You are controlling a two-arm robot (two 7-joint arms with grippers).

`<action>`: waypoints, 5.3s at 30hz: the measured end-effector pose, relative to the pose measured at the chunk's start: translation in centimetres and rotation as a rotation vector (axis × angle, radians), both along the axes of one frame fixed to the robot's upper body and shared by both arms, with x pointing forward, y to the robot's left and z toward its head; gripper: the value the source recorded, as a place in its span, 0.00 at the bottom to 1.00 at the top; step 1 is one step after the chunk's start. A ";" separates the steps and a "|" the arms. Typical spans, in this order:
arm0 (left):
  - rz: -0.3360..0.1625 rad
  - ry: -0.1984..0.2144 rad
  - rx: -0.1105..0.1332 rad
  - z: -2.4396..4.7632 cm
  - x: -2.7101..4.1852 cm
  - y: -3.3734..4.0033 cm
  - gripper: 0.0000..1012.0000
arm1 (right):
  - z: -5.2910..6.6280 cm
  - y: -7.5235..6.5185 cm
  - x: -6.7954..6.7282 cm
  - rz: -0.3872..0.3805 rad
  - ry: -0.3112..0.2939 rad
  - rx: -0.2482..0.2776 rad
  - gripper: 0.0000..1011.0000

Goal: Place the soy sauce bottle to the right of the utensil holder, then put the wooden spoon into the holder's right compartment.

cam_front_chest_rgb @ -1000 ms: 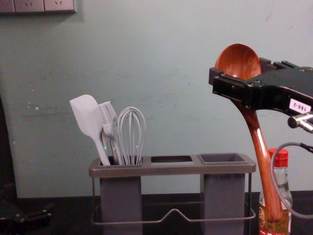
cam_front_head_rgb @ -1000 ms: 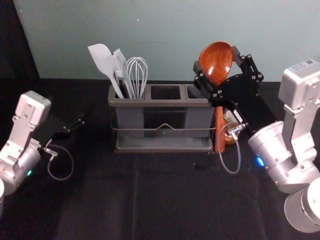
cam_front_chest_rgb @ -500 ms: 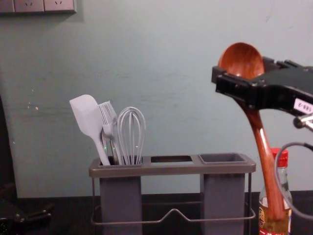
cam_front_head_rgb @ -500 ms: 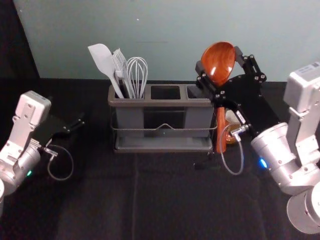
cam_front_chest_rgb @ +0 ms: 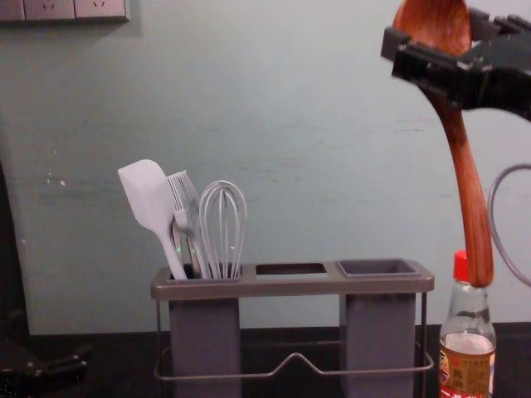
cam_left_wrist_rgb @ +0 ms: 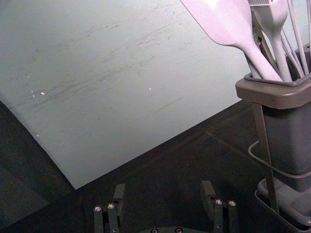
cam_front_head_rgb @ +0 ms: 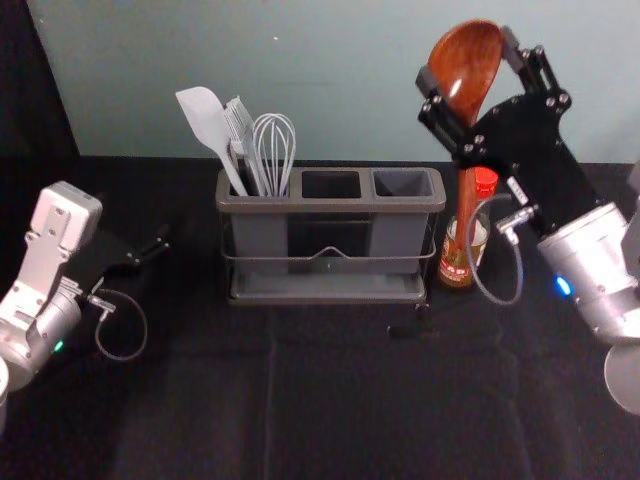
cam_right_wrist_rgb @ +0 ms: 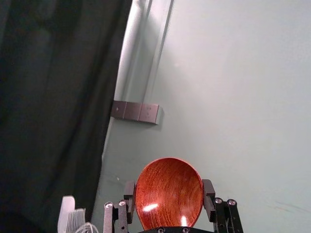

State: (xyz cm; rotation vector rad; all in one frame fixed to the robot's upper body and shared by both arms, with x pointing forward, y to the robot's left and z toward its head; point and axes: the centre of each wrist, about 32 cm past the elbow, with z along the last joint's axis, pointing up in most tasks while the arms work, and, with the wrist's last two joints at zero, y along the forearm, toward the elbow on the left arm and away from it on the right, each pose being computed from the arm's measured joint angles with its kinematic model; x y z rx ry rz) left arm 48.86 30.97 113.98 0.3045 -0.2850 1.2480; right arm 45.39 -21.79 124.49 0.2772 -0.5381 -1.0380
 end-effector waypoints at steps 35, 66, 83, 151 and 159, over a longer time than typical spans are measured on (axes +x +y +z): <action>0.000 0.000 0.000 0.00 0.00 0.00 0.99 | -0.7 1.3 7.0 0.079 0.003 0.128 0.83; 0.000 0.000 0.000 0.00 0.00 0.00 0.99 | -3.4 2.7 8.7 0.038 0.019 0.160 0.83; 0.000 0.000 0.000 0.00 0.00 0.00 0.99 | -2.8 2.8 9.0 0.044 -0.004 0.164 0.83; 0.000 0.000 0.000 0.00 0.00 0.00 0.99 | -7.7 3.8 9.9 0.029 0.109 0.134 0.83; 0.000 0.000 0.000 0.00 0.00 0.00 0.99 | -7.6 3.8 8.9 0.030 0.102 0.143 0.99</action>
